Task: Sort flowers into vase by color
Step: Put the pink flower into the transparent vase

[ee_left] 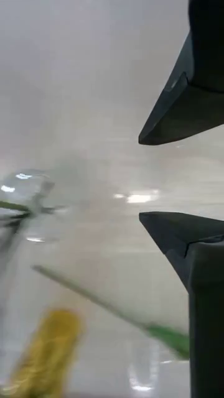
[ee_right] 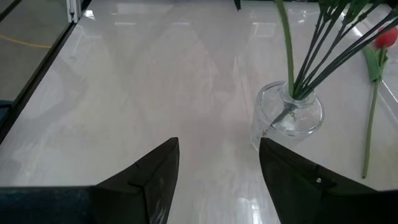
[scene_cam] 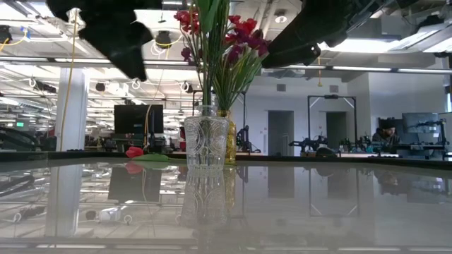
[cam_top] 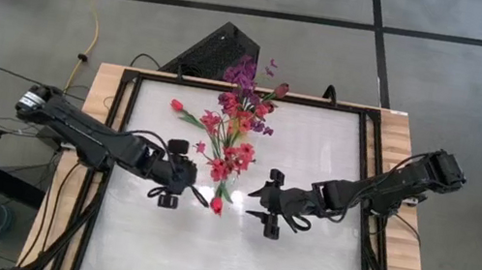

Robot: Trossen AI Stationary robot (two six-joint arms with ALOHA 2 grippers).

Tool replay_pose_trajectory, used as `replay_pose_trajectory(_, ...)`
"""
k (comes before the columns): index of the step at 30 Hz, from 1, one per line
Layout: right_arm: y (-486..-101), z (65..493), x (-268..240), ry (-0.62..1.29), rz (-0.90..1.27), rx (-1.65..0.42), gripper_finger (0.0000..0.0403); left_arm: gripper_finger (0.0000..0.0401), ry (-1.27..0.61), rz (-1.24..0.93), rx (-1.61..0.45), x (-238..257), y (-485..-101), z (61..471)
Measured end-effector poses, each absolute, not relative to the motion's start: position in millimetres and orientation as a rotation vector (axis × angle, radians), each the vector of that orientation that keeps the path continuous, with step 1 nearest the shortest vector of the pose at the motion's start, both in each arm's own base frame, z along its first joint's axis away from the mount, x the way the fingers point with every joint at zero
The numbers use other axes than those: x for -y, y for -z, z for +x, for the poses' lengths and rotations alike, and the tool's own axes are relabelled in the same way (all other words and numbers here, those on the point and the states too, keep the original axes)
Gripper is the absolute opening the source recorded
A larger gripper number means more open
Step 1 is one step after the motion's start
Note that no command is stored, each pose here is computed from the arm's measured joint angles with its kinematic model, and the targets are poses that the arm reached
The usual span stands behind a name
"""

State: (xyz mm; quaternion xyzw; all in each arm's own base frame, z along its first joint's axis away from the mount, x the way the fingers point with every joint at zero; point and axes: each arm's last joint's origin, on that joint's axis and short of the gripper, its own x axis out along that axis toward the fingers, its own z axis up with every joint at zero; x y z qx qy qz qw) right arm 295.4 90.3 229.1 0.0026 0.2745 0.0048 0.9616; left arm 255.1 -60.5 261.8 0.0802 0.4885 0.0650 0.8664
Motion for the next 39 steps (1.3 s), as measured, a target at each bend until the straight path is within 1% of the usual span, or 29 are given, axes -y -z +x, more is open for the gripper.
replay_pose_trajectory(5,-229,295,-90,-0.012,-0.003,-0.561,0.0249,0.0176,-0.251,0.076,-1.048,54,-257,233)
replay_pose_trajectory(12,-228,295,-90,-0.015,-0.017,-0.571,0.0249,0.0176,-0.555,-0.187,-0.828,40,-251,205)
replay_pose_trajectory(15,-227,294,-90,-0.013,-0.022,-0.585,0.0249,0.0176,-0.735,-0.354,-0.668,34,-245,194)
replay_pose_trajectory(19,-227,294,-90,-0.014,-0.021,-0.582,0.0249,0.0176,-1.021,-0.679,-0.411,21,-227,183)
replay_pose_trajectory(23,-227,294,-90,-0.013,-0.020,-0.582,0.0249,0.0176,-1.184,-0.930,-0.227,7,-203,177)
replay_pose_trajectory(26,-227,294,-90,-0.013,-0.017,-0.582,0.0249,0.0176,-1.197,-1.086,-0.075,-5,-192,182)
replay_pose_trajectory(29,-227,294,-90,-0.009,-0.003,-0.582,0.0249,0.0176,-1.167,-1.070,-0.017,-18,-191,191)
replay_pose_trajectory(33,-227,293,-93,-0.019,-0.007,-0.586,0.0249,0.0176,-1.152,-1.091,0.002,-38,-191,201)
replay_pose_trajectory(37,-225,290,-99,-0.040,-0.027,-0.603,0.0249,0.0176,-1.163,-1.100,-0.056,-61,-184,206)
replay_pose_trajectory(39,-224,288,-101,-0.048,-0.034,-0.617,0.0249,0.0176,-1.198,-1.109,-0.103,-73,-180,206)
